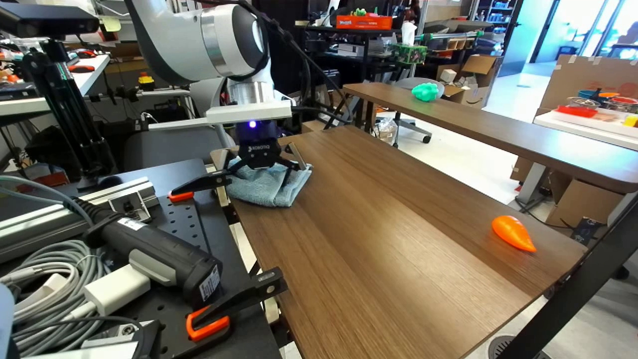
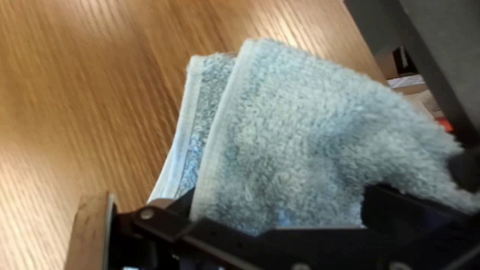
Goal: Wipe the table with the blue towel
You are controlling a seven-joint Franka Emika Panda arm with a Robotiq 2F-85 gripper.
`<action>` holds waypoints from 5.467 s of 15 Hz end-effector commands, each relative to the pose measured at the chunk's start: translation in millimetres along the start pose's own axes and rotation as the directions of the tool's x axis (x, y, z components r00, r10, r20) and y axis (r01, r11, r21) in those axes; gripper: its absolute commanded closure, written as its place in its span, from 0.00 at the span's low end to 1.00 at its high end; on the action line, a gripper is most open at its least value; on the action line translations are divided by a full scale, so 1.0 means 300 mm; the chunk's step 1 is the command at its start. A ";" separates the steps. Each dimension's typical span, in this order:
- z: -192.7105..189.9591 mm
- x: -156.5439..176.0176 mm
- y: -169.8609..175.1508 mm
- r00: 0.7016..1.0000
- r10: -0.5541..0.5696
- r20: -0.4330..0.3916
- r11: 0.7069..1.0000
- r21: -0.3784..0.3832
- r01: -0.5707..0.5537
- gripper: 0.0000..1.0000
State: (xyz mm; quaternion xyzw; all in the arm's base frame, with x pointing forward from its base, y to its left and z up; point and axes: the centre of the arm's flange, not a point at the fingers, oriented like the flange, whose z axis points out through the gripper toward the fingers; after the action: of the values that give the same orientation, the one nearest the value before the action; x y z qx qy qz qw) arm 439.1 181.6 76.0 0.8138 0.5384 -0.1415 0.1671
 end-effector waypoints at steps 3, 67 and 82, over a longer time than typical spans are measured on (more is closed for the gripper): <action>0.132 -0.119 0.163 0.972 0.216 0.092 0.976 0.001 -0.217 0.00; 0.140 -0.045 0.939 0.286 0.956 0.069 0.239 0.386 -0.891 0.00; 0.107 -0.053 0.446 0.677 0.735 -0.041 0.673 0.168 -0.720 0.00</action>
State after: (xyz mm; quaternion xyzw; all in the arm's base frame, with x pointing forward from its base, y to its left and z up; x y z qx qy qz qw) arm 598.8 132.7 84.0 0.9855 0.1412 -0.0302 0.0896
